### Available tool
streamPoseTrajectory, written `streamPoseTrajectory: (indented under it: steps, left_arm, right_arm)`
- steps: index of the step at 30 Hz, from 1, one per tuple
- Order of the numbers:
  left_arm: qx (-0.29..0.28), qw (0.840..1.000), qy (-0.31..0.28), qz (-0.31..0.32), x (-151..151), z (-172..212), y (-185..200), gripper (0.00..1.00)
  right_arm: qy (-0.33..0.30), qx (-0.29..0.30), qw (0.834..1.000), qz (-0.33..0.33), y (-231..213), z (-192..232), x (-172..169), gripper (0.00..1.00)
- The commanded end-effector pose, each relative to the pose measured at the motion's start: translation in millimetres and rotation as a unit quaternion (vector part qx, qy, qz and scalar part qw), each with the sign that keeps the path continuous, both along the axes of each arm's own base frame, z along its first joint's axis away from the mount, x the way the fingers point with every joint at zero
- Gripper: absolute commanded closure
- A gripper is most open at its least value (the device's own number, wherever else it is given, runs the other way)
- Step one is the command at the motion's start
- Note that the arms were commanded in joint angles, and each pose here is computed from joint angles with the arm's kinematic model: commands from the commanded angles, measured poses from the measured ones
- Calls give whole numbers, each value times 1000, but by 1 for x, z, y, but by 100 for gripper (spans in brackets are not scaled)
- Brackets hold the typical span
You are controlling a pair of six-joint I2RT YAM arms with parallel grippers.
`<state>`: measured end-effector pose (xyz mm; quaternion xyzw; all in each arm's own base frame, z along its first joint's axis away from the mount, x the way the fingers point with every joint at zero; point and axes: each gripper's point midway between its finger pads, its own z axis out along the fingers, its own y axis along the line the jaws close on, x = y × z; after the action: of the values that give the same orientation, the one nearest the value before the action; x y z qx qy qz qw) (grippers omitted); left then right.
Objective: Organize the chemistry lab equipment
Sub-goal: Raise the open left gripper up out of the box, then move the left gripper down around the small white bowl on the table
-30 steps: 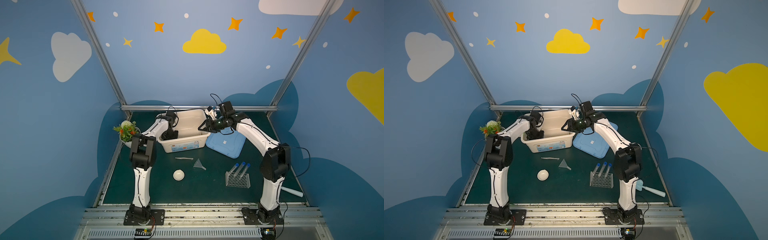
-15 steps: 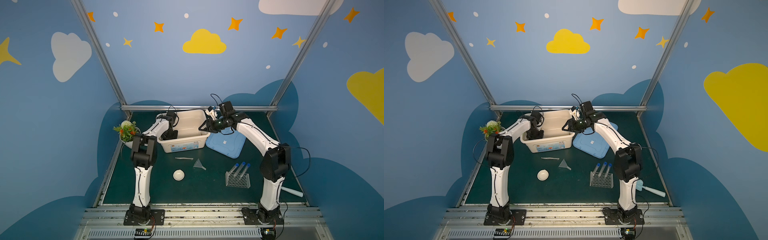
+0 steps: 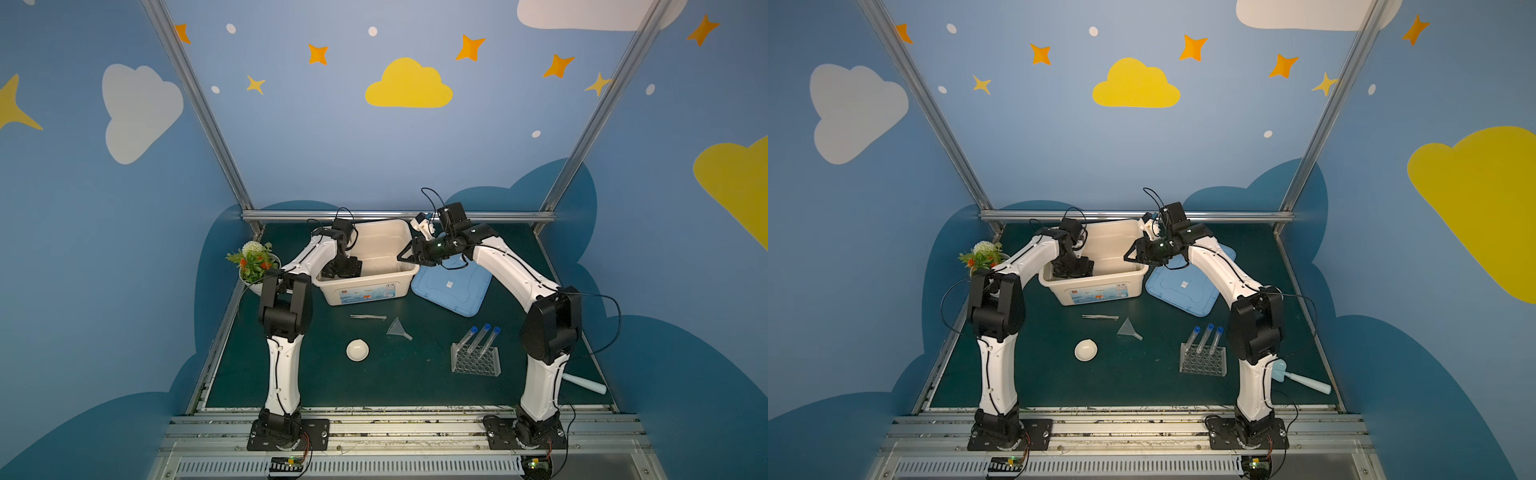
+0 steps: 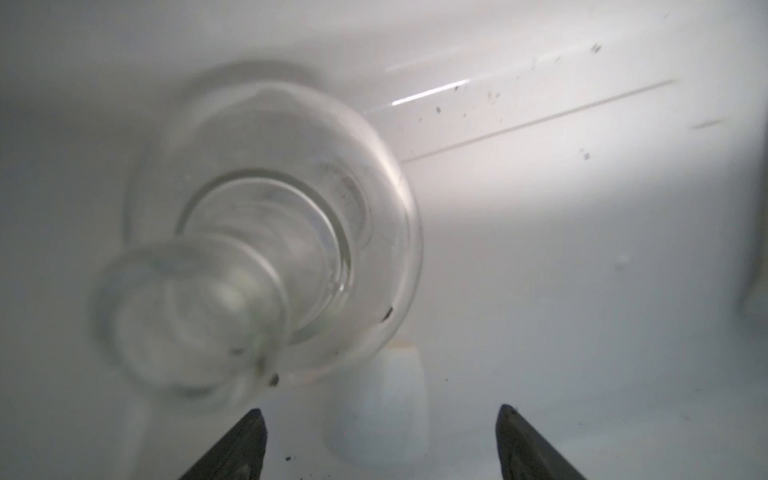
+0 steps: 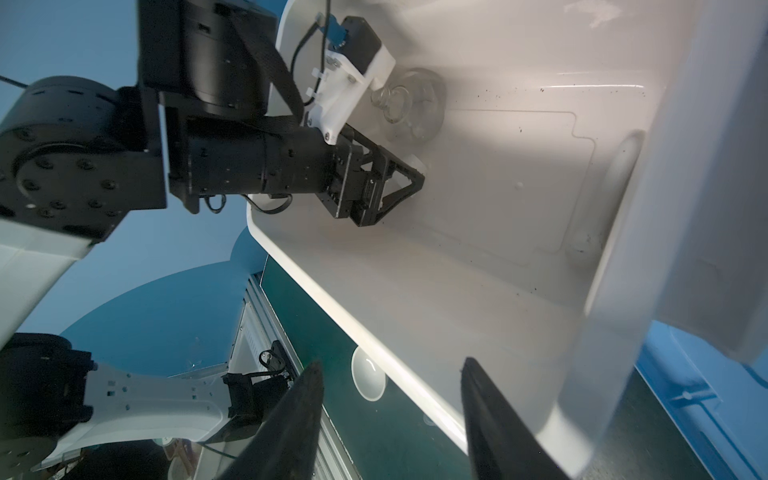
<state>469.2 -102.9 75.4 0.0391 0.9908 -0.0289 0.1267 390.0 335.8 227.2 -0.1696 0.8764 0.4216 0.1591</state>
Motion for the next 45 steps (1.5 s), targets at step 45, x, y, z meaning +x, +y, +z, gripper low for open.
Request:
streamPoseTrajectory:
  steps: [45]
  left_arm:
    - [14,1000,-23,14,-252,29,-67,0]
  right_arm:
    - [-9,-7,1000,-21,-26,6,4,42]
